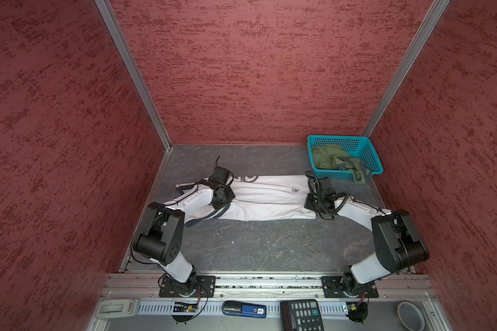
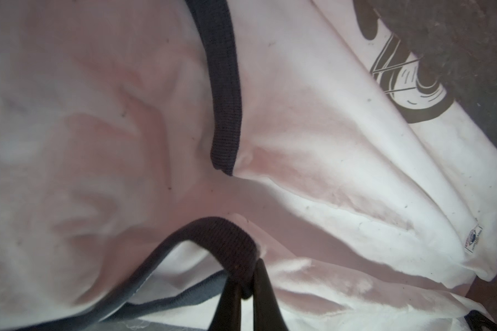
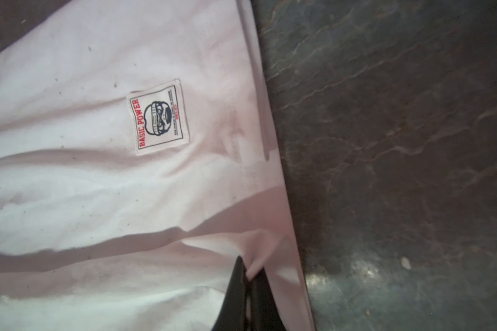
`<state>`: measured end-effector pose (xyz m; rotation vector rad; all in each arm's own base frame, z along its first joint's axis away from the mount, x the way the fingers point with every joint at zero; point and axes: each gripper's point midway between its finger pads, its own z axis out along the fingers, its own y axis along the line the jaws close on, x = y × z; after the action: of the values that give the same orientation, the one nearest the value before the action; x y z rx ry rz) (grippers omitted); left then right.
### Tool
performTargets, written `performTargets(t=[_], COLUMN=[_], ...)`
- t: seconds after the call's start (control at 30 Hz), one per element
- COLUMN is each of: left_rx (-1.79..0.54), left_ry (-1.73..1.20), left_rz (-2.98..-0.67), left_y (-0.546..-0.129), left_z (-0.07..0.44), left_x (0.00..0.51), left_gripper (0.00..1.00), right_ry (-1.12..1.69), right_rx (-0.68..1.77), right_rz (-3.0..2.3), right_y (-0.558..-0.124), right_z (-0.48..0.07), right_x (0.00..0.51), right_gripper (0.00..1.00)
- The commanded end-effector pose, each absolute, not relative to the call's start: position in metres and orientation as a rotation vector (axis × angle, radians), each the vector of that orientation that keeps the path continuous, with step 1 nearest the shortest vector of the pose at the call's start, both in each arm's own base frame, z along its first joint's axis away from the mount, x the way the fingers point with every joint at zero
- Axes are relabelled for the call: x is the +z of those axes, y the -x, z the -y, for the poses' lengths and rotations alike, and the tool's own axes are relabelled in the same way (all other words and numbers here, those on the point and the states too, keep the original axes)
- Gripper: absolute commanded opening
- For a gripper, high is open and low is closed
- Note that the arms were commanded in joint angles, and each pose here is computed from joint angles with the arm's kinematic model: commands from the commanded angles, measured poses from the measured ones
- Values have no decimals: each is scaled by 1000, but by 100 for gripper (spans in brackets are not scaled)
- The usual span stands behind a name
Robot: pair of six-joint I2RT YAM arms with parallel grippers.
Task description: Fold and stack the tank tops
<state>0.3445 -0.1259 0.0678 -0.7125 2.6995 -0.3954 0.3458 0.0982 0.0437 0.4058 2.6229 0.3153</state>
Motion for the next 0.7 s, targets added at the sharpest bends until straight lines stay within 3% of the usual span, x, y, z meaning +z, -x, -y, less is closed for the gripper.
performTargets(t=[0.0, 0.27, 0.4, 0.6, 0.67], left_rx=[-396, -357, -338, -281, -252], left_ry=[701, 696, 703, 743, 751], left_rz=[-2653, -2685, -2737, -2773, -2760], left_y=[-349, -365, -372, -381, -384], left_z=[120, 112, 115, 110, 105], left_x=[86, 82, 65, 46, 49], left_gripper=[2, 3, 10, 25, 34], right_ry=[-392, -374, -366, -357, -349], right_rx=[241, 209, 203, 162, 126], right_rz=[-2562, -2537, -2535, -2570, -2570], right_y=[-359, -378, -391, -402, -405], right_z=[-90, -89, -91, -92, -89], right_x=[66, 72, 70, 50, 52], right_gripper=[0, 0, 3, 18, 28])
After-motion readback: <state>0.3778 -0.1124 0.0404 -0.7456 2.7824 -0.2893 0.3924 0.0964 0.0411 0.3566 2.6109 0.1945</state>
